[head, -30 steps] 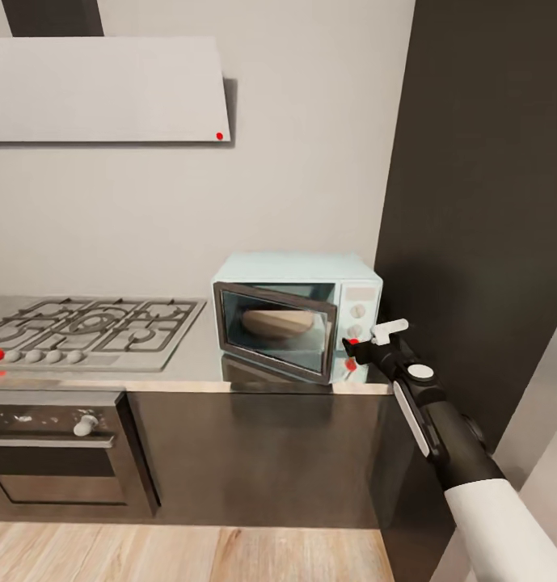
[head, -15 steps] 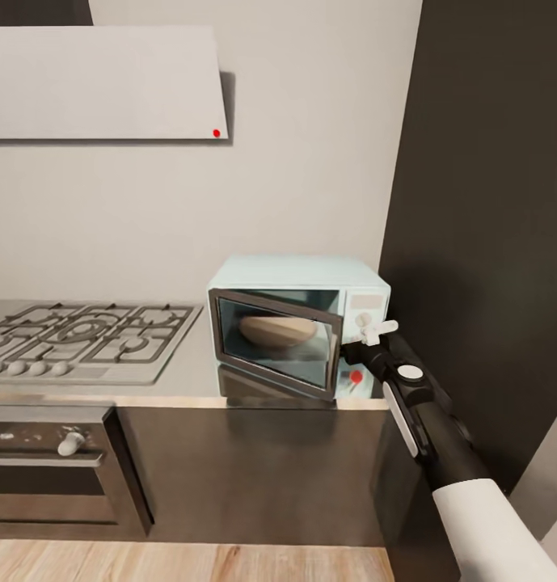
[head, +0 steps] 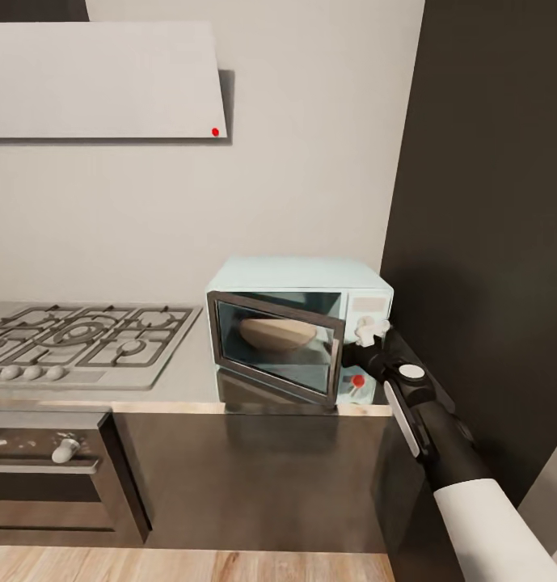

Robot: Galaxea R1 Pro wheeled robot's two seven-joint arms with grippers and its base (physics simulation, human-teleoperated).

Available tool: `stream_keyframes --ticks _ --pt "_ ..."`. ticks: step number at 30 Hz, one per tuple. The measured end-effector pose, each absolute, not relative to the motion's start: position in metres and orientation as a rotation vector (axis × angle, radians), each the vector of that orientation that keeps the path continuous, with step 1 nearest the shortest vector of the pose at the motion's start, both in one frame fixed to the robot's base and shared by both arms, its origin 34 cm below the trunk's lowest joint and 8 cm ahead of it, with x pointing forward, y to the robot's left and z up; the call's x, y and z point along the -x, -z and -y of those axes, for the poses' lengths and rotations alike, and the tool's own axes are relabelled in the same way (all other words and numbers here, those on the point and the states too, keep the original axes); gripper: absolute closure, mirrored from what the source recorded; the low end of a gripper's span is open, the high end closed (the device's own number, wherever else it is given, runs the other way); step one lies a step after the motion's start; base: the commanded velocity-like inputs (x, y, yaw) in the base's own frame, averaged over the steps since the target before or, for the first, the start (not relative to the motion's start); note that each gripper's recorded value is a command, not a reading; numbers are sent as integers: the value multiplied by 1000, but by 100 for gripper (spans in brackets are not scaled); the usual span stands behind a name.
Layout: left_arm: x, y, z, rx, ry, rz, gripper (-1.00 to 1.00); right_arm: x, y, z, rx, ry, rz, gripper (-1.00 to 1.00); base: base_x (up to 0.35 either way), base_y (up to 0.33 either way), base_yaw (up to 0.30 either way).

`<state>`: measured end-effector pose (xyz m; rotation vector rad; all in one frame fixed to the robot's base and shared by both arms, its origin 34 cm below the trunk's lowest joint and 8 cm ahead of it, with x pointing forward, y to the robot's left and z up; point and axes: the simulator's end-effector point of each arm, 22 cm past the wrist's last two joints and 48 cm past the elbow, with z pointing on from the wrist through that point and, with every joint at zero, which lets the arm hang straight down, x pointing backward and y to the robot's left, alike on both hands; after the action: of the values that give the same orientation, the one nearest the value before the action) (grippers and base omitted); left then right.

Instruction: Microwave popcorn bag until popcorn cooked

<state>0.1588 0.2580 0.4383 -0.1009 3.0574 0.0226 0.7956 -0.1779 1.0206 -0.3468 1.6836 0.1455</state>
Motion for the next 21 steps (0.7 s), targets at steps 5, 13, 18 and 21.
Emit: stream_keyframes --ticks 5,13,18,21 --pt "-159 -438 -258 101 -23 -3057 -100 -784 -1014 158 429 -232 -1685 -100 0 0 0" --pt "-158 -438 -258 103 -20 -3058 -100 -762 -1007 122 569 -389 -1676 -100 0 0 0" --pt "-159 -438 -258 103 -20 -3059 -100 -761 -1006 121 575 -395 -1677 -100 -115 9 0" --pt "-158 -438 -258 102 -21 -3059 -100 -762 -1005 122 574 -393 -1679 -100 -256 162 0"
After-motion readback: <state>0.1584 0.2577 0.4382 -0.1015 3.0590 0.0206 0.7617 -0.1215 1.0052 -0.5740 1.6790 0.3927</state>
